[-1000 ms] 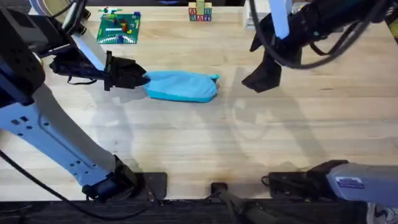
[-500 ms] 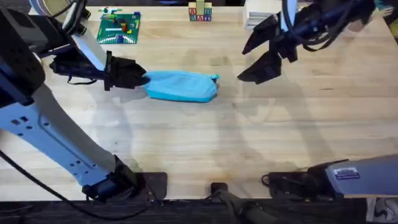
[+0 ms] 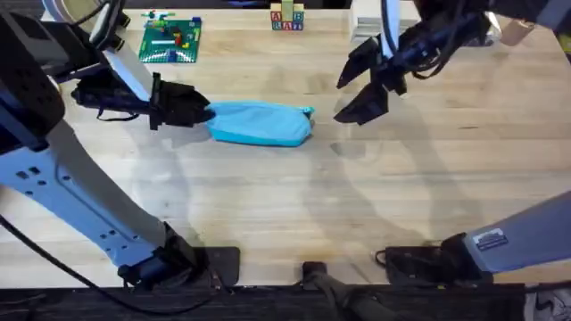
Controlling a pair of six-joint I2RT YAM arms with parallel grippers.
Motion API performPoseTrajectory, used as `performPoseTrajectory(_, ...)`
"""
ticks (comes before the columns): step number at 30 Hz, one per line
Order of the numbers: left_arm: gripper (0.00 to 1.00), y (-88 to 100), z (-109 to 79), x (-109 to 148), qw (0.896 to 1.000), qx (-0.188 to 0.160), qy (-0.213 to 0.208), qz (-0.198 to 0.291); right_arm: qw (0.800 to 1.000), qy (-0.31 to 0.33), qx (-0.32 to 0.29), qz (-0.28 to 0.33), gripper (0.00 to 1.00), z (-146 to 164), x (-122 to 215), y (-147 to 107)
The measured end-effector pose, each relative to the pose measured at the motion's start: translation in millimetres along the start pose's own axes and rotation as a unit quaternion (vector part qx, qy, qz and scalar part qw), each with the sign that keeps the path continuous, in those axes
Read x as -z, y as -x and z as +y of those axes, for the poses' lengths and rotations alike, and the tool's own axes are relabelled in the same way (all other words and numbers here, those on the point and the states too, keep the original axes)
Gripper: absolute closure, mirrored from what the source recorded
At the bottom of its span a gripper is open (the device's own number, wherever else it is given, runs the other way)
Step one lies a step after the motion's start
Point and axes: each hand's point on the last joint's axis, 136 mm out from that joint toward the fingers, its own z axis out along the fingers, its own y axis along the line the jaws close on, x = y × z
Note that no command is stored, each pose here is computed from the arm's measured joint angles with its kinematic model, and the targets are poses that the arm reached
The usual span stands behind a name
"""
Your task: Unzip the bag, pick up the pens from the table one at a time and place them inside, then zip the bag closed.
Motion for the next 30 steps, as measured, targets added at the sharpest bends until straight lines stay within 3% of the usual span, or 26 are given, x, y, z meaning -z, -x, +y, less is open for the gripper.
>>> performPoseTrajectory(17, 0.959, -0.2, 0.4, 0, 1.0, -0.001, 0.001, 0.0, 0.998, 0.018, 0.066, 0.002, 0.006, -7, -45, 13)
performPoseTrajectory(30, 0.959, -0.2, 0.4, 0, 1.0, -0.001, 0.001, 0.0, 0.998, 0.02, 0.068, 0.002, 0.006, -7, -47, 13)
